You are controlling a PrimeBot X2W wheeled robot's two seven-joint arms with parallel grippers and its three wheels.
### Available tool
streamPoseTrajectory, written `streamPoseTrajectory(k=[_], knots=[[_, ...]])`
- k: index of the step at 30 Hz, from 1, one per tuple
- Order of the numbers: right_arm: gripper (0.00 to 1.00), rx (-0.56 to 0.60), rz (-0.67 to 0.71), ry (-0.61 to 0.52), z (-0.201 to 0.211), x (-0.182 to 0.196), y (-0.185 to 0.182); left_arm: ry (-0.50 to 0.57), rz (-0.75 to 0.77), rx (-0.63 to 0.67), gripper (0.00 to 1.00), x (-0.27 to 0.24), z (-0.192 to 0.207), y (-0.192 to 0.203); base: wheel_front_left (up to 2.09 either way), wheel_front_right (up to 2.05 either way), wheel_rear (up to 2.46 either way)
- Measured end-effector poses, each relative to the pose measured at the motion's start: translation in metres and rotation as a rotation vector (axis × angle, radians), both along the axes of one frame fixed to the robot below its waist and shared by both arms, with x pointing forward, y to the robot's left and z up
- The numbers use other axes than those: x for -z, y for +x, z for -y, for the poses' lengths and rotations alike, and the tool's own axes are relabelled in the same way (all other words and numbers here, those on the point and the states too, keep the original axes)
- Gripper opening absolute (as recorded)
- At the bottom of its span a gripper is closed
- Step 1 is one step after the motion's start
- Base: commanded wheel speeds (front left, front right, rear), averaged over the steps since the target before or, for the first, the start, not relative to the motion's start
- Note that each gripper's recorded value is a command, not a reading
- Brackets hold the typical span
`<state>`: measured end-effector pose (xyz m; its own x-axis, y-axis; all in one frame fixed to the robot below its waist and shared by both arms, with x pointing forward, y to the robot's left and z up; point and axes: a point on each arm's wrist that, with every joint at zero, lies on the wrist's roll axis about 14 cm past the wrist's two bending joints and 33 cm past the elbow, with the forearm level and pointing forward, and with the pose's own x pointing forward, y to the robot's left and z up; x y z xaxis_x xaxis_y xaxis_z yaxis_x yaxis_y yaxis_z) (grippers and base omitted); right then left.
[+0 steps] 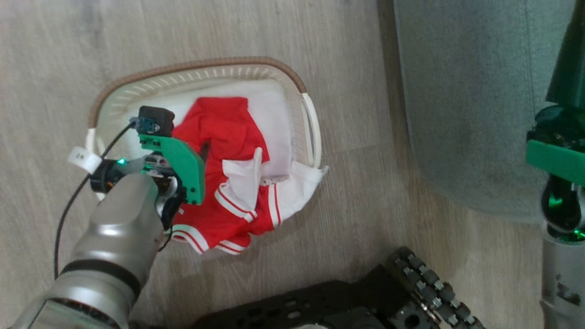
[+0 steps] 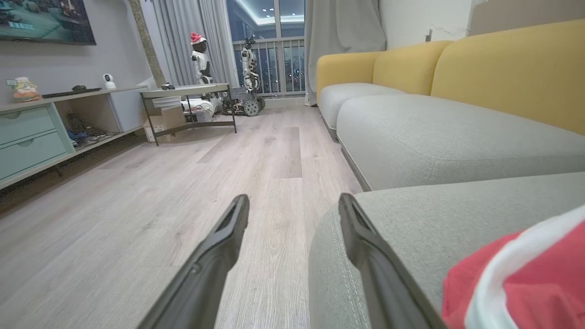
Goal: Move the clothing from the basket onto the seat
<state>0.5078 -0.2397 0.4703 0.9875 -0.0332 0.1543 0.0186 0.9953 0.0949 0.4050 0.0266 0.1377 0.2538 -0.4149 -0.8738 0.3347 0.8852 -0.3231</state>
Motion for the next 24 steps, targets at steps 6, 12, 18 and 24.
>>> streamPoseTrajectory(k=[6,12,18,24], knots=[[1.00,0.012,0.005,-0.031,0.004,0.003,0.003,0.031,-0.110,0.103,1.00,0.029,0.008,-0.018,0.00,0.00,0.00],[1.00,0.028,-0.011,-0.043,0.007,0.013,0.005,0.057,-0.197,0.177,1.00,0.053,0.011,-0.037,0.00,0.00,0.00],[1.00,0.035,-0.043,-0.057,0.009,0.027,0.005,0.057,-0.251,0.218,1.00,0.070,0.016,-0.052,0.00,0.00,0.00],[1.00,0.039,-0.074,-0.067,0.010,0.039,0.004,0.089,-0.313,0.278,1.00,0.084,0.013,-0.062,0.00,0.00,0.00]])
